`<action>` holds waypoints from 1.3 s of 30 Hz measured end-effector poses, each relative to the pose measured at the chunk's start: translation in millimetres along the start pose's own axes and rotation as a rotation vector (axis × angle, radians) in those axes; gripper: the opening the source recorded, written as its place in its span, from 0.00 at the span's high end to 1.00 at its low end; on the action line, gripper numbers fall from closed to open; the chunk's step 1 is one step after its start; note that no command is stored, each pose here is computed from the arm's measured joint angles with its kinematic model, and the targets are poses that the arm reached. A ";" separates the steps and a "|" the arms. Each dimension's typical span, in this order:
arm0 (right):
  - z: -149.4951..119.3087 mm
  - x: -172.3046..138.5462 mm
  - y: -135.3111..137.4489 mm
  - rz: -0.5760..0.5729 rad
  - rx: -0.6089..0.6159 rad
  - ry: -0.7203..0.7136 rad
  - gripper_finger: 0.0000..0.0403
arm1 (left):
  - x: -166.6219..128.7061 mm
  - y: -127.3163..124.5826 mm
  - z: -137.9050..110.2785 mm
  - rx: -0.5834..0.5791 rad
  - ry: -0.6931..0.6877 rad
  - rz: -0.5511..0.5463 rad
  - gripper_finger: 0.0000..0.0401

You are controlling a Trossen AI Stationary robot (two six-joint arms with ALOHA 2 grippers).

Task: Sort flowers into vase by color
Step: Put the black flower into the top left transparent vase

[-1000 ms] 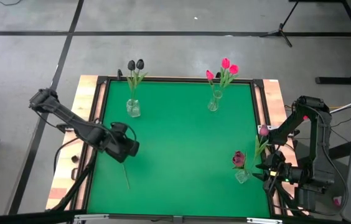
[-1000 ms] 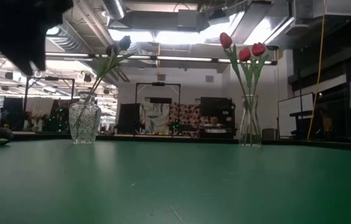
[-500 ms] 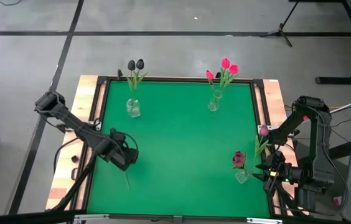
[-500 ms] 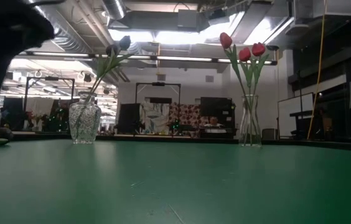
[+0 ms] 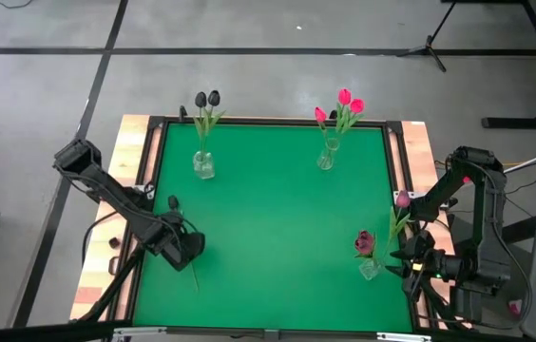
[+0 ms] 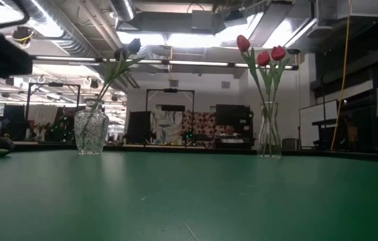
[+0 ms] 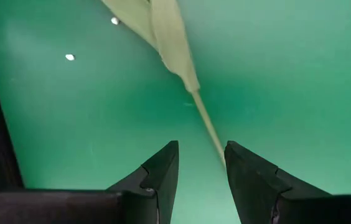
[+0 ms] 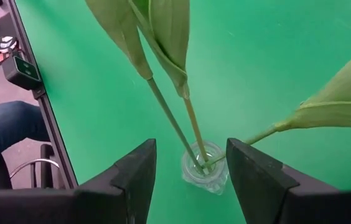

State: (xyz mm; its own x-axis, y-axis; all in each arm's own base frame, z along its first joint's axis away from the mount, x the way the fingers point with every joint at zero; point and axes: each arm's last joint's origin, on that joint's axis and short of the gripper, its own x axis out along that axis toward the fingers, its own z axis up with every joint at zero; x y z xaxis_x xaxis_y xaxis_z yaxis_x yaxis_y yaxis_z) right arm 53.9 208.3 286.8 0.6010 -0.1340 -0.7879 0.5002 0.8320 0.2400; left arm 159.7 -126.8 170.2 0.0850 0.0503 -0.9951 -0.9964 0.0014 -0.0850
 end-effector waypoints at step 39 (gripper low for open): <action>-3.6 2.1 3.8 0.012 0.006 -0.004 0.52 | 33.7 6.8 7.1 -0.068 0.034 -0.094 0.99</action>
State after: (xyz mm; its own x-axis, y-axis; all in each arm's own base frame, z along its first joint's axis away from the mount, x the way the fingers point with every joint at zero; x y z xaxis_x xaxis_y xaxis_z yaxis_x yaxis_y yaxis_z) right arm 54.9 213.1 284.0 0.6096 -0.1265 -0.7825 0.4967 0.8303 0.2527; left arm 155.8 -118.0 136.4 0.1790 0.0197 -0.9836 -0.9816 -0.0634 -0.1799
